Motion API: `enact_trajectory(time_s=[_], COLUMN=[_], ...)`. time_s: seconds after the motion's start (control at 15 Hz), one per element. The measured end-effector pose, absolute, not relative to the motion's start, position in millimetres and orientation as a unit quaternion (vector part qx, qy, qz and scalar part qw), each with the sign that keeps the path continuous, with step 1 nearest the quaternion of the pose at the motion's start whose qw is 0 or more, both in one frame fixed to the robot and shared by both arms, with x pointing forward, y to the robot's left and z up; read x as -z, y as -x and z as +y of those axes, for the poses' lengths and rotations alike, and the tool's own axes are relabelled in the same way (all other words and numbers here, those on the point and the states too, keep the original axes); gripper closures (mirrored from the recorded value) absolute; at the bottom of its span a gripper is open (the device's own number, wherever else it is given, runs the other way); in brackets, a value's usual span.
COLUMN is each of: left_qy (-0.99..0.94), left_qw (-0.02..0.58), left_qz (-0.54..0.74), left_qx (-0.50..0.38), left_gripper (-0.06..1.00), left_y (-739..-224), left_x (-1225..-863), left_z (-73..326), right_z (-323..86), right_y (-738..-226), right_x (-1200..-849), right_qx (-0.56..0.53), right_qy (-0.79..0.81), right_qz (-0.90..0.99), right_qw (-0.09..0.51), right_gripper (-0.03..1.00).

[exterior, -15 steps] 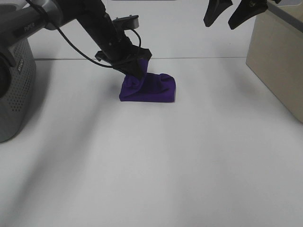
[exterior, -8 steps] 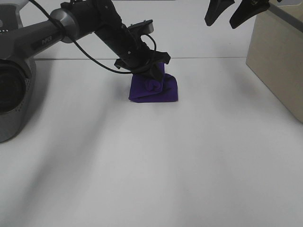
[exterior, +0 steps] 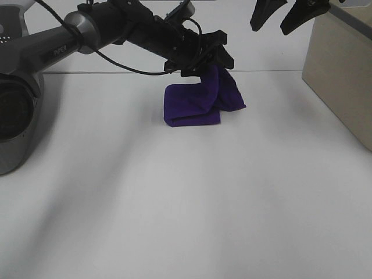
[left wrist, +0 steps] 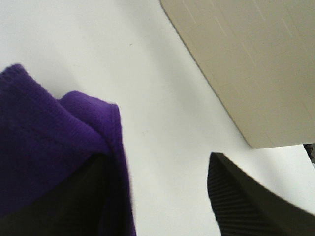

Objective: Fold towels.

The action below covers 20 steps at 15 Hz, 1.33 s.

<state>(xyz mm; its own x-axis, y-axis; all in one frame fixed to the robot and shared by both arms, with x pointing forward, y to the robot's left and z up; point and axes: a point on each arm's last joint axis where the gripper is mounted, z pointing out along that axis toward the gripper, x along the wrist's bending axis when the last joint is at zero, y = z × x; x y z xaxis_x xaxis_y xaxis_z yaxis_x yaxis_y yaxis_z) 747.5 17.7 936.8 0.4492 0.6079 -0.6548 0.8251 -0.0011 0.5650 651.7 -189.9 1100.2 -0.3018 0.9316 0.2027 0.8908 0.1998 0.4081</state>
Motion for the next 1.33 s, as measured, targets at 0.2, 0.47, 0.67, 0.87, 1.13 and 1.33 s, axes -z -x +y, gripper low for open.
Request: enact_trajectory(time_s=[0.2, 0.47, 0.67, 0.87, 1.13, 1.33], left_qy=[-0.673, -0.675, -0.693, -0.74, -0.771, -0.744], left_qw=[0.527, 0.535, 0.522, 0.451, 0.27, 0.258], left_qz=[0.507, 0.499, 0.488, 0.498, 0.562, 0.594], left_qx=[0.107, 0.103, 0.098, 0.025, -0.129, -0.166], left_gripper=[0.39, 0.38, 0.38, 0.26, 0.15, 0.15], left_y=[-751.3, -750.1, -750.1, -753.0, -733.0, -733.2], left_x=[-944.1, -944.3, -950.1, -995.2, -1071.7, -1092.5], left_z=[14.4, 10.0, 18.3, 66.3, 146.8, 181.8], right_z=[-189.7, -189.0, -189.0, -189.0, -194.8, -204.4], right_y=[-651.6, -651.5, -651.5, -651.5, -652.8, -654.1], right_x=[-1100.3, -1100.5, -1100.5, -1100.5, -1099.1, -1099.5], right_qx=[-0.231, -0.234, -0.234, -0.234, -0.212, -0.183], right_qy=[-0.589, -0.589, -0.589, -0.591, -0.599, -0.608], right_qz=[0.773, 0.772, 0.772, 0.771, 0.77, 0.766], right_qw=[0.043, 0.04, 0.04, 0.039, 0.064, 0.1], right_gripper=[0.34, 0.34, 0.34, 0.33, 0.18, 0.17])
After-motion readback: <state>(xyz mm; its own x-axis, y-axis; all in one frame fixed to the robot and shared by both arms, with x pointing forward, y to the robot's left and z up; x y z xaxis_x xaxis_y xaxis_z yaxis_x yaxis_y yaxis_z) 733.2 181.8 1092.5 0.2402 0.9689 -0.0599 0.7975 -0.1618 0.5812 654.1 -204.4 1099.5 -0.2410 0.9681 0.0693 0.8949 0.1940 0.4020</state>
